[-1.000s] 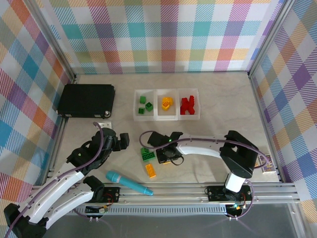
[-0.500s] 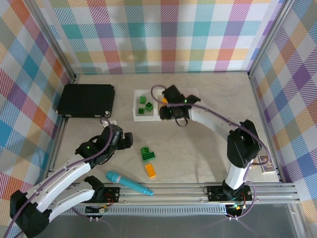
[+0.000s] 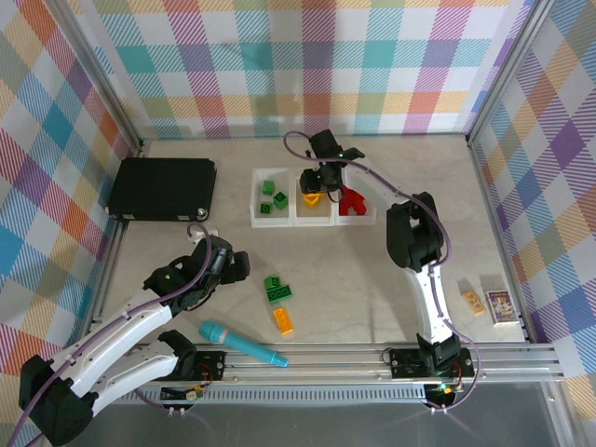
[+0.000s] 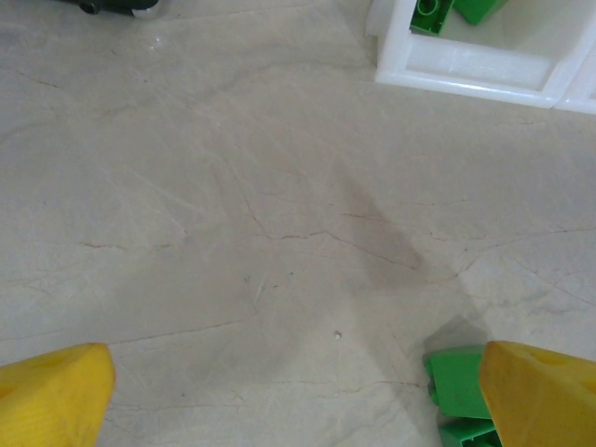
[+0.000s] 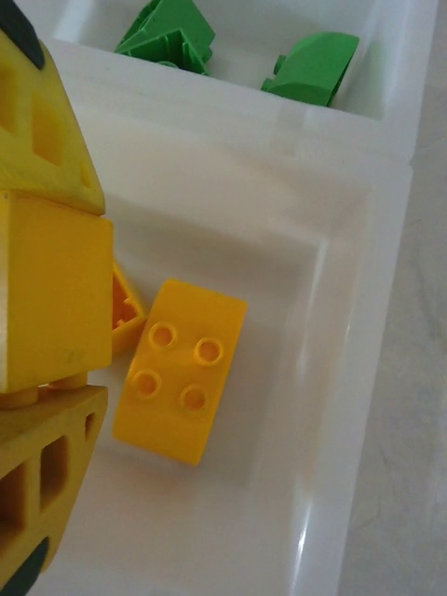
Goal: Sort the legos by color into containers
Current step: Place the lego in the container.
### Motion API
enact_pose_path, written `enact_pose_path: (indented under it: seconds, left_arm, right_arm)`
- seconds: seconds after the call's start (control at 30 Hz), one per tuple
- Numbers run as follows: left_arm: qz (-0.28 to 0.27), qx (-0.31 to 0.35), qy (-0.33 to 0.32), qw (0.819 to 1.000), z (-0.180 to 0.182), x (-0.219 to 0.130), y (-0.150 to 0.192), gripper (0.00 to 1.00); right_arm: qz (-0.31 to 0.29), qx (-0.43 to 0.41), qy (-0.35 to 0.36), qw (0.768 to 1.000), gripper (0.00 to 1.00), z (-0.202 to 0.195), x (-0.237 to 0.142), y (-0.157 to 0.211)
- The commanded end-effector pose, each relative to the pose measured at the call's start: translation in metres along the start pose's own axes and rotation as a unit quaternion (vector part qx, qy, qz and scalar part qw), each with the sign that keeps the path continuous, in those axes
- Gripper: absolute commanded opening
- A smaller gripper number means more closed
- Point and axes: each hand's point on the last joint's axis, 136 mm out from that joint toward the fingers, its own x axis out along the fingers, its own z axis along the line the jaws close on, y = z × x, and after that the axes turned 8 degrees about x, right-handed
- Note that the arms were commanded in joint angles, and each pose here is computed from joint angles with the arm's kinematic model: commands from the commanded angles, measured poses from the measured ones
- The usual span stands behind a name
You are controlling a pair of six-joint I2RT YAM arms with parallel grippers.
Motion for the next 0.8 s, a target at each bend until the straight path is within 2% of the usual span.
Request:
enact_pose_path:
  seconds: [0.0,0.3,0.63,0.77]
  left_arm:
    - [0.010,-0.019,0.016,1.000,-0.002,0.002,0.008,1.00]
    - [0.036,-0.038,0.053,0.997,-0.018,0.010,0.019,1.00]
    - [0.059,-0.009,0.113,0.992,-0.056,0.014,0.024,1.00]
    - [0.078,0.014,0.111,0.991,-0.070,0.021,0.029,1.00]
  right_arm:
    - [0.000,-0.020,-0.016,1.000,0.40,0.010,-0.004,-0.009]
    - [-0.001,-0.015,-0.012,1.000,0.69,0.008,-0.006,-0.015]
    - [-0.017,-0.007,-0.058,0.998,0.75,0.023,-0.057,-0.009]
    - [-0.024,-0.001,-0.084,0.996,0.77,0.028,-0.083,0.002]
